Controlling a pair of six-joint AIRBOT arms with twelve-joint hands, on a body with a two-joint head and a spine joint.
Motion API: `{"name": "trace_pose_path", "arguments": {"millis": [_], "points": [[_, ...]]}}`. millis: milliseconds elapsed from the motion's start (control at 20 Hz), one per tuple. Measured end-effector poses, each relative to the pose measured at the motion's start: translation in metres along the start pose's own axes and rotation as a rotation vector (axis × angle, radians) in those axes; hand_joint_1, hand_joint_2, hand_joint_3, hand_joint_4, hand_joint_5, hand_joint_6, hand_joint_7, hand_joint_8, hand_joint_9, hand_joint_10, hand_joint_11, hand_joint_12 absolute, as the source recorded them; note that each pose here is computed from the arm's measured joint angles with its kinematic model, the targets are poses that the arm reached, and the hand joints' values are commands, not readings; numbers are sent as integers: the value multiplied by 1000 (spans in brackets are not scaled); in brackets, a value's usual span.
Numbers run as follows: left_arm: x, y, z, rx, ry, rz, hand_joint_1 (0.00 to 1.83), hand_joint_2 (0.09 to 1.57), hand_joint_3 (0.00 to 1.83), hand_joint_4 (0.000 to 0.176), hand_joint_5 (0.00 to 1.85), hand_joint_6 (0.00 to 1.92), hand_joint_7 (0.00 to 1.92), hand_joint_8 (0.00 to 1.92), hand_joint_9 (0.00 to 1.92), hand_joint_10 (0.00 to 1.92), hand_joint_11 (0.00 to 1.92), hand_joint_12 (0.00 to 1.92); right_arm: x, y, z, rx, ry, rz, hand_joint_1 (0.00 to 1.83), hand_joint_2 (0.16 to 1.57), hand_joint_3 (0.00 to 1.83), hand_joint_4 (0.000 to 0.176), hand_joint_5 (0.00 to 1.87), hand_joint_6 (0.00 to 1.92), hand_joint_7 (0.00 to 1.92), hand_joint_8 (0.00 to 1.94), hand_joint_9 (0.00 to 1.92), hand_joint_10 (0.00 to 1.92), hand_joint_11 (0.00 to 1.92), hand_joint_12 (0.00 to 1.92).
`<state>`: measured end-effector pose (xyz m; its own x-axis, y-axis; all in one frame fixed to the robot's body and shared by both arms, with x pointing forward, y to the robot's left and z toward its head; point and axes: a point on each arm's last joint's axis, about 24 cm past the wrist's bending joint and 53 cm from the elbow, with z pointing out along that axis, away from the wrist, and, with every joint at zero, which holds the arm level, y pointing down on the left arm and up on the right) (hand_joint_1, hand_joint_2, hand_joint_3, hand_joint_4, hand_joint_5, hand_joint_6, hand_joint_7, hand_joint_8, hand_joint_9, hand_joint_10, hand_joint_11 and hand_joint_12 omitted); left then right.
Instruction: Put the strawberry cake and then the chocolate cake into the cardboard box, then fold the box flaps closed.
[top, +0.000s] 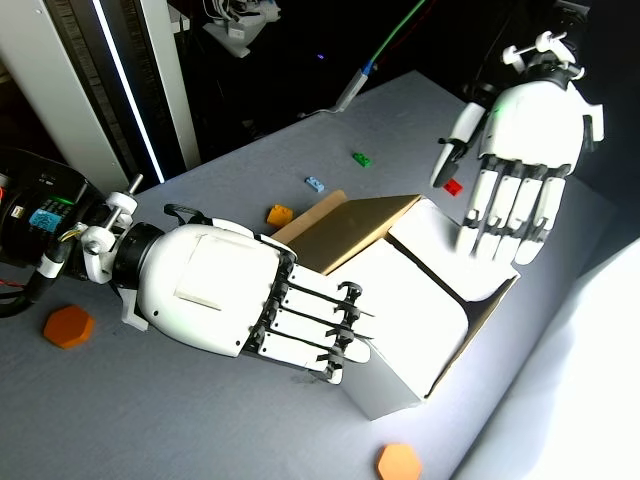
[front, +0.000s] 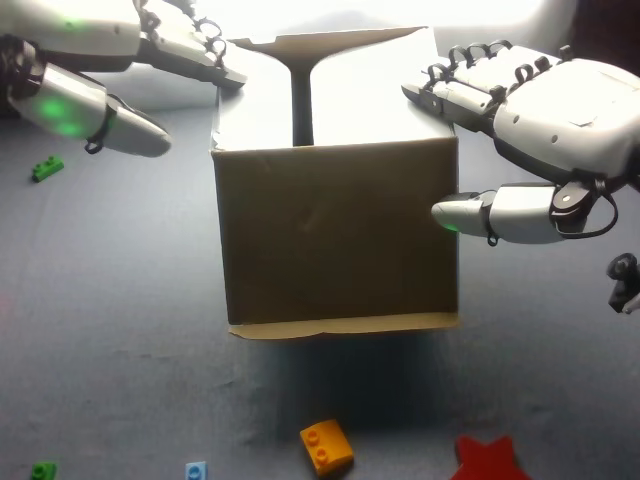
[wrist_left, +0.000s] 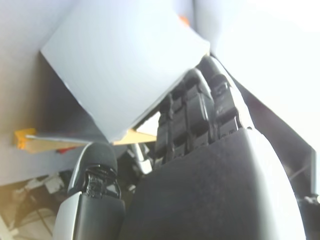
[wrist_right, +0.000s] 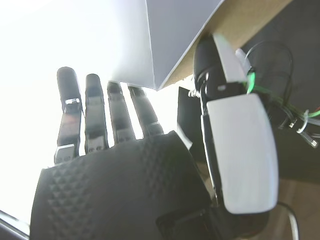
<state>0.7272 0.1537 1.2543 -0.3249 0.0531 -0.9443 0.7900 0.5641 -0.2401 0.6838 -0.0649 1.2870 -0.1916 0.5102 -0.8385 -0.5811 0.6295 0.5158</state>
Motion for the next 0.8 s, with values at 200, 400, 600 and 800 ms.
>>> {"name": "trace_pose_path", "arguments": {"millis": [200, 400, 600, 800], "points": [[2, 17, -18, -38, -2, -11, 120, 1355, 0, 0, 228, 10, 281, 9, 264, 8, 0, 864, -2, 1, -4, 2, -3, 14, 359, 1185, 0, 17, 0, 0, 63, 0, 0, 435, 0, 898], [19, 40, -41, -106, 26, -31, 115, 1366, 1, 0, 280, 16, 284, 2, 275, 5, 0, 842, -14, 1, -18, 25, -11, 81, 438, 1178, 0, 0, 0, 0, 76, 2, 37, 402, 0, 1093], [53, 27, -51, -84, 106, -50, 161, 1361, 0, 0, 319, 16, 296, 4, 287, 4, 0, 824, -55, -17, -43, 80, -89, 155, 460, 1154, 0, 9, 48, 16, 128, 11, 47, 405, 0, 1115], [87, -5, -51, -18, 192, -57, 130, 1361, 1, 0, 289, 4, 269, 0, 244, 0, 0, 782, -88, -46, -82, 169, -148, 223, 455, 1156, 0, 0, 52, 9, 130, 2, 38, 418, 0, 1126]]}}
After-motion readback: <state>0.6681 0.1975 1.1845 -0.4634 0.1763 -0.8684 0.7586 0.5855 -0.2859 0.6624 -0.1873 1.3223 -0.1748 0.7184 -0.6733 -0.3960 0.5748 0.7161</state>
